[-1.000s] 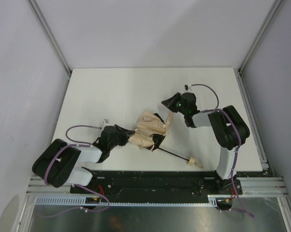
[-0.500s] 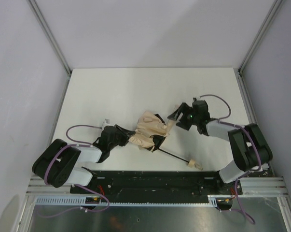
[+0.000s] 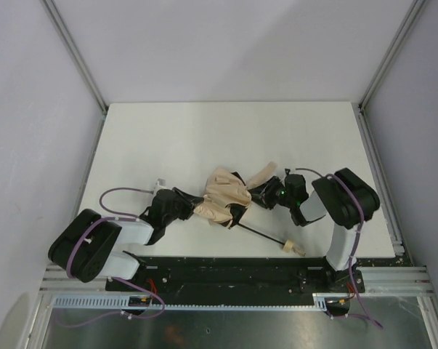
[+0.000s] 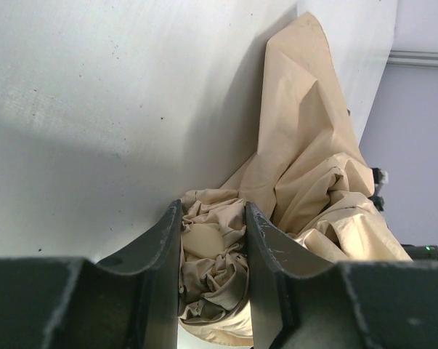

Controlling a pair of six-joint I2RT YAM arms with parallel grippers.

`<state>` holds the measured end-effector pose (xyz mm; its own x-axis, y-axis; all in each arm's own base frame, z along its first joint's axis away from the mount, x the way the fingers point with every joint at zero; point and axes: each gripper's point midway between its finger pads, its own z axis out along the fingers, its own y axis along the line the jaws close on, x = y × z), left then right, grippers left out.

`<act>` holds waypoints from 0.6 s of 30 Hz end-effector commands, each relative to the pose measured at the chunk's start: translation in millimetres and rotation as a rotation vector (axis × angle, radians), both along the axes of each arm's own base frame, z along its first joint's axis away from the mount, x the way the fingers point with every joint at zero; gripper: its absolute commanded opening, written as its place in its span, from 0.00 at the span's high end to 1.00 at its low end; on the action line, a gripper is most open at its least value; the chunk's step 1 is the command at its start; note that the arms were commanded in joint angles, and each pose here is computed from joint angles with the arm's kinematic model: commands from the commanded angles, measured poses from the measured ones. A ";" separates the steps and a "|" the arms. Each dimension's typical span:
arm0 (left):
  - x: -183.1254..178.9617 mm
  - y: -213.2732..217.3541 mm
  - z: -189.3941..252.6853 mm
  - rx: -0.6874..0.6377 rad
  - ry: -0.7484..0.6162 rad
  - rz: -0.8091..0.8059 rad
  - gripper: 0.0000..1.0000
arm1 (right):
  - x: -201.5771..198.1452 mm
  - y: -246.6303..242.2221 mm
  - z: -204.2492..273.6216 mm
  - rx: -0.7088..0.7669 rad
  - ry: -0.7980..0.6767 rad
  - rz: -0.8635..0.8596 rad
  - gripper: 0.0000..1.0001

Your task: Put away the umbrella

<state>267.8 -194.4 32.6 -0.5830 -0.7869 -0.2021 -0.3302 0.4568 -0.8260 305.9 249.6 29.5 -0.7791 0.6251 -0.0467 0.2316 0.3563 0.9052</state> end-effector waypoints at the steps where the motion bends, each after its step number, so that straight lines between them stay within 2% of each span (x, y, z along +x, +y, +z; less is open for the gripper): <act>1: -5.5 5.1 -11.6 0.092 -0.004 -0.036 1.00 | 18.8 -7.9 -14.2 0.024 -0.033 -0.066 0.77; 3: -6.4 5.4 -12.3 0.094 -0.002 -0.038 1.00 | 29.5 -14.9 -6.0 0.009 -0.091 -0.067 0.86; 6: -7.6 5.6 -12.6 0.096 -0.002 -0.042 1.00 | 38.6 -30.7 -5.8 -0.108 -0.122 -0.067 0.98; 8: -7.4 6.2 -12.2 0.100 -0.006 -0.042 1.00 | 42.6 -34.8 3.3 -0.162 -0.180 -0.060 0.99; 11: -7.1 6.7 -12.0 0.105 -0.009 -0.042 1.00 | 53.0 -23.5 20.2 -0.155 -0.277 -0.001 1.00; 18: -7.6 6.8 -10.5 0.098 -0.010 -0.038 1.00 | 93.4 30.2 52.2 -0.155 -0.421 0.082 1.00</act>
<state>267.0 -195.1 32.5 -0.5872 -0.7832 -0.2044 -0.3269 0.4605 -0.8252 374.0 252.7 59.1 -0.7555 0.5625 -0.3358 -0.0431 0.4688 0.8822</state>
